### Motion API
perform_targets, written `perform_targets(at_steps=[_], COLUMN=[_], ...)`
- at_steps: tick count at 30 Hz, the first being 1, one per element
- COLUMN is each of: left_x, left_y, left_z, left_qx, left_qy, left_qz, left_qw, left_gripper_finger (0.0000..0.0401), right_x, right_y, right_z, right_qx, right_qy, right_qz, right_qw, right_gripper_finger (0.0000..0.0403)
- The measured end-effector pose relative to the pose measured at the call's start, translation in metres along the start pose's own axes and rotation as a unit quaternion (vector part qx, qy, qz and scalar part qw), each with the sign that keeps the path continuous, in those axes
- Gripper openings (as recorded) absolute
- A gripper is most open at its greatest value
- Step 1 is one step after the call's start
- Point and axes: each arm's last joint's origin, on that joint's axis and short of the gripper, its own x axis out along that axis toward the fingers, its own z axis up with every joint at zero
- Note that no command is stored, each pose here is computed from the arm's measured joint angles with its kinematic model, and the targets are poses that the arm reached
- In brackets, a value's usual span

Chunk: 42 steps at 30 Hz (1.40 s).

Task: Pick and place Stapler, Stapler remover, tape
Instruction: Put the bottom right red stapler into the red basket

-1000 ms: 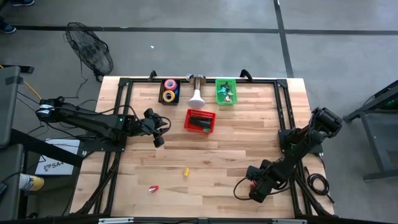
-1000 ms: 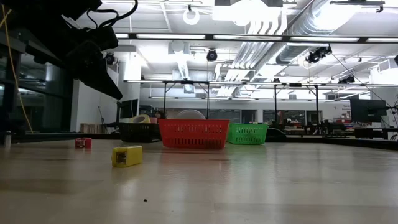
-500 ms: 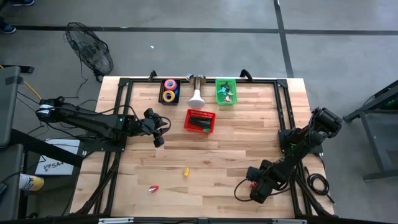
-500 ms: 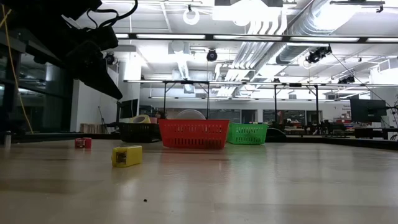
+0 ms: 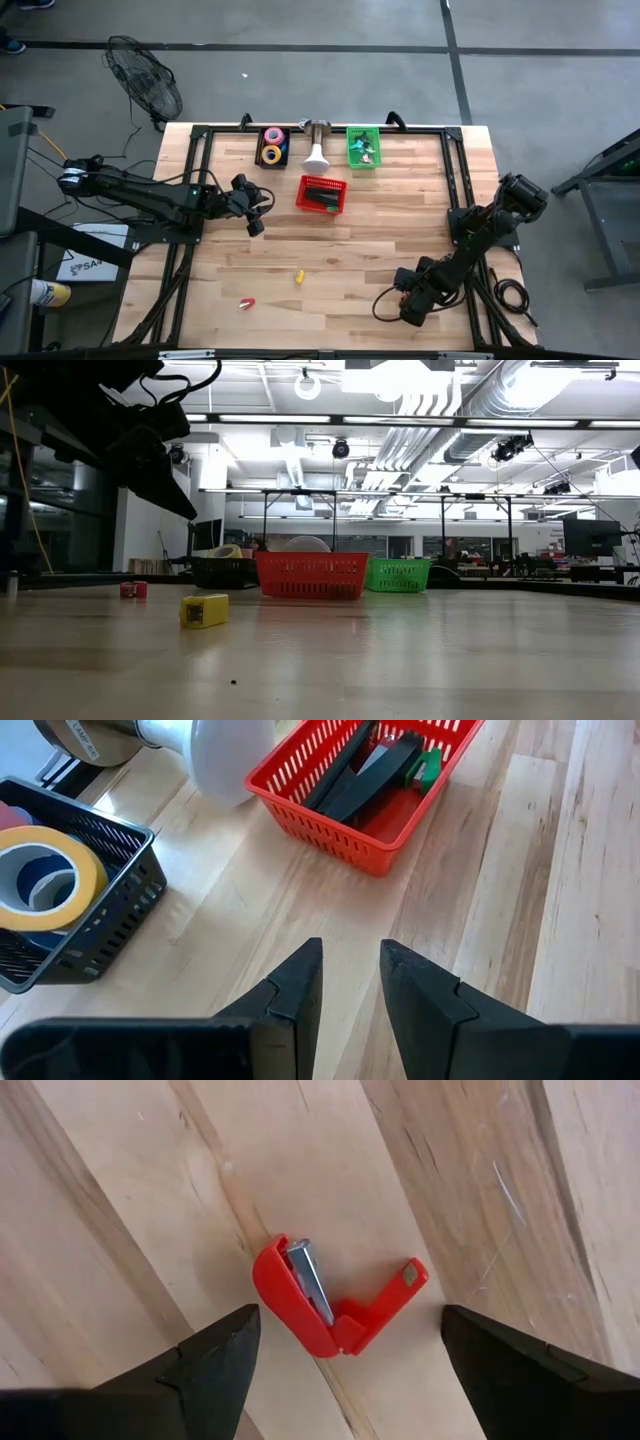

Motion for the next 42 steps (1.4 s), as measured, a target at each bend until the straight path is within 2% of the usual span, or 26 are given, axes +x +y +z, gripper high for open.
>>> perform_targets(at_steps=[14,42], left_x=[0.0000,0.0000], left_y=[0.0000,-0.0001], left_z=[0.0000,0.0000], left_qx=[0.000,0.000], left_qy=[0.000,0.000], left_qz=[0.000,-0.002], left_qw=[1.000,1.000], left_gripper_finger=[0.0102,0.0102], right_x=[-0.0004,-0.0014], right_y=[0.0016,0.0061], right_z=[0.0027,0.0048], right_qx=[0.025,0.029], right_qy=[0.004,-0.005], right_qz=[0.012,0.034], right_qw=[1.000,0.999], right_gripper_finger=[0.0301,0.0199])
